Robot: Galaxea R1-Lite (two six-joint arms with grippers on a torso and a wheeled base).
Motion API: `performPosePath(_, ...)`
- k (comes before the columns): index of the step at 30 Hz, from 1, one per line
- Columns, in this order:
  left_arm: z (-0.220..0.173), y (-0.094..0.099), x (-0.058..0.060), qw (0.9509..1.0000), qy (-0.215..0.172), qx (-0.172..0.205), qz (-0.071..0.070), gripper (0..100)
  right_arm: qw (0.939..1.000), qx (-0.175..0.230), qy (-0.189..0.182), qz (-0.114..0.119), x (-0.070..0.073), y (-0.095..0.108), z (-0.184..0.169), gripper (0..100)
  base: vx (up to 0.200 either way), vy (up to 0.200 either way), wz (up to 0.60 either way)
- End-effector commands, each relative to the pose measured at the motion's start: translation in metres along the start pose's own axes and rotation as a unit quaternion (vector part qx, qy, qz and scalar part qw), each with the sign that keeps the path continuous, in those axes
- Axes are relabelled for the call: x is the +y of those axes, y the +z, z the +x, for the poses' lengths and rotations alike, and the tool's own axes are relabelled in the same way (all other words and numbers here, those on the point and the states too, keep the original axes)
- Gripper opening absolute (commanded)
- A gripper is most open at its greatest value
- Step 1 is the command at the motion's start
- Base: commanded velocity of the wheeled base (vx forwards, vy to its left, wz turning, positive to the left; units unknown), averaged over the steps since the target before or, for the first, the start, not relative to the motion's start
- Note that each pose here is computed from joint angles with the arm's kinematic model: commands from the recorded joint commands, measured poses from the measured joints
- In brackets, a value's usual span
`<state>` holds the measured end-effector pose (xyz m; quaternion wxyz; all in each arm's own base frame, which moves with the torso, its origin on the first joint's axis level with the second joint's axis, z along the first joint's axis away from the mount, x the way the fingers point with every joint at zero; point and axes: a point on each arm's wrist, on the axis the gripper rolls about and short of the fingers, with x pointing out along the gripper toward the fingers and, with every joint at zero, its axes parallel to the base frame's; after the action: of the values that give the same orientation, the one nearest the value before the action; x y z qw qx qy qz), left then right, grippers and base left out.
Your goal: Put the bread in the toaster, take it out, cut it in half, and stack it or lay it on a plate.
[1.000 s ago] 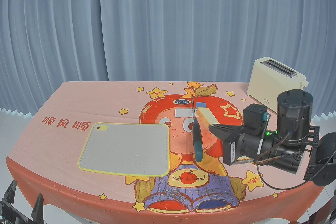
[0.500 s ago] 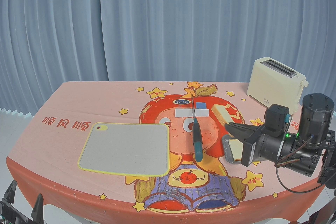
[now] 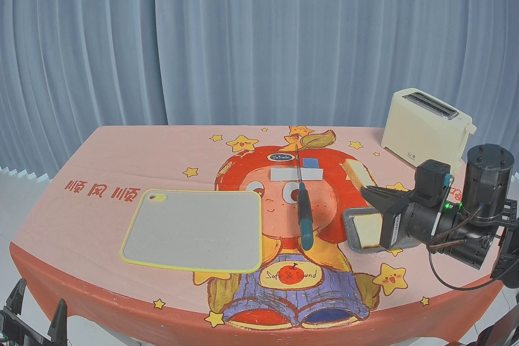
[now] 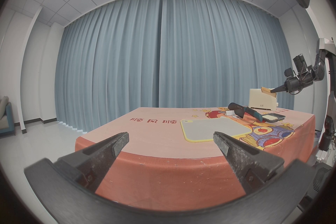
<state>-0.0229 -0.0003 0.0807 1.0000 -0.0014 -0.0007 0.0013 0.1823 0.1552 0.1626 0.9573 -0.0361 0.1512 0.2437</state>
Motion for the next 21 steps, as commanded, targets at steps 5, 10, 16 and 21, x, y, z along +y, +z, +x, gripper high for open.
performPosePath(5,0.0,-0.005,0.0,1.0,0.0,0.001,0.0,100,1.0,0.008,-0.006,-0.001,0.0,-0.002,0.004,0,0.0,0.0,0.0)
performPosePath(10,0.0,-0.005,0.0,1.0,0.0,0.001,0.0,100,0.9989,0.007,-0.046,-0.003,0.0,-0.003,0.01,0,0.0,0.0,0.0)
performPosePath(16,0.0,-0.005,0.0,1.0,0.0,0.001,0.0,100,0.9972,0.008,-0.075,0.003,0.0,-0.002,0.02,0,0.0,0.0,0.0)
performPosePath(21,0.0,-0.005,0.0,1.0,0.0,0.001,0.0,100,0.9953,0.004,-0.095,0.019,0.001,0.001,0.024,0,0.0,0.0,0.0)
